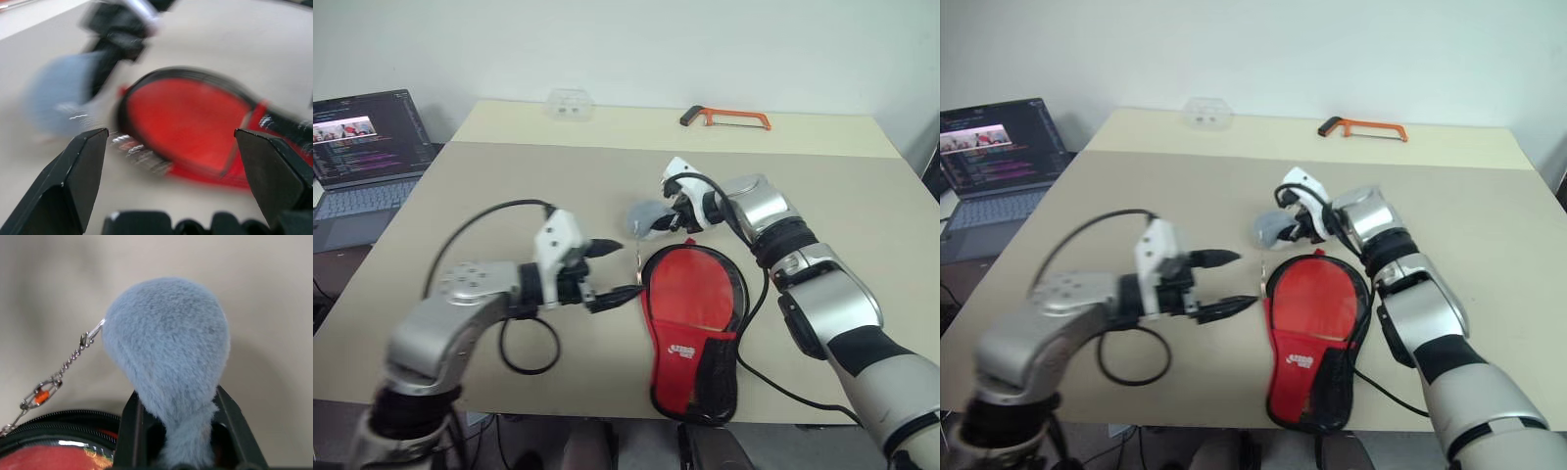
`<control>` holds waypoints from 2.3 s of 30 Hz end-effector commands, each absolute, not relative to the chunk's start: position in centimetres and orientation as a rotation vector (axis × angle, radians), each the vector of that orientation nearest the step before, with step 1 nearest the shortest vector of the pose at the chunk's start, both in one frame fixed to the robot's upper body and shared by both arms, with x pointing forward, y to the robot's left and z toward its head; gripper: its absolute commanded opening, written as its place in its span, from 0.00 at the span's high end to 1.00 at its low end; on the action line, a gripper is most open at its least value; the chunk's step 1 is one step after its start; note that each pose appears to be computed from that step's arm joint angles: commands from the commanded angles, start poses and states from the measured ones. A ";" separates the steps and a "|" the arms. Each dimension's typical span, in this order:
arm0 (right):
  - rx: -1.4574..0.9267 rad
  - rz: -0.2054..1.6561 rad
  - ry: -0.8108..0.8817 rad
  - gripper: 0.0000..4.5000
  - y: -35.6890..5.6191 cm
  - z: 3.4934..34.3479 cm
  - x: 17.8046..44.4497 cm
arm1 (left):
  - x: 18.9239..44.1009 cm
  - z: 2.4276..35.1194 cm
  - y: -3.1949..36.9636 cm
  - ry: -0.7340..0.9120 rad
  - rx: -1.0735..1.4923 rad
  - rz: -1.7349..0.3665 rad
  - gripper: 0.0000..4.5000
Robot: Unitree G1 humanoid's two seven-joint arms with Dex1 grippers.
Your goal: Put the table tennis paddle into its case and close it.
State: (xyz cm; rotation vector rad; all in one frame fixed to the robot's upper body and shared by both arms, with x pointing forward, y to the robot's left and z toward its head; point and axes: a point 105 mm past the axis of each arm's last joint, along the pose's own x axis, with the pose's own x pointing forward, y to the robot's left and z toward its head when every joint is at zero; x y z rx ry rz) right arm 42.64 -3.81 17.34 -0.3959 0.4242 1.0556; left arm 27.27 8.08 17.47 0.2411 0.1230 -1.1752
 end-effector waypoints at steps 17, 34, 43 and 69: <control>-0.467 0.993 0.349 0.95 -3.6 17.3 43.1 | 33.1 13.3 -0.2 0.044 0.441 -1.087 0.00; -0.491 0.882 0.367 0.95 -3.9 16.1 44.4 | 31.5 9.3 1.8 0.311 0.409 -1.072 0.00; -0.507 0.787 0.344 0.95 -5.3 16.4 45.5 | 31.7 8.1 3.1 0.434 0.378 -0.988 0.00; -0.607 0.405 0.308 0.96 -14.2 18.0 48.0 | 31.2 8.0 2.8 0.443 0.369 -1.005 0.00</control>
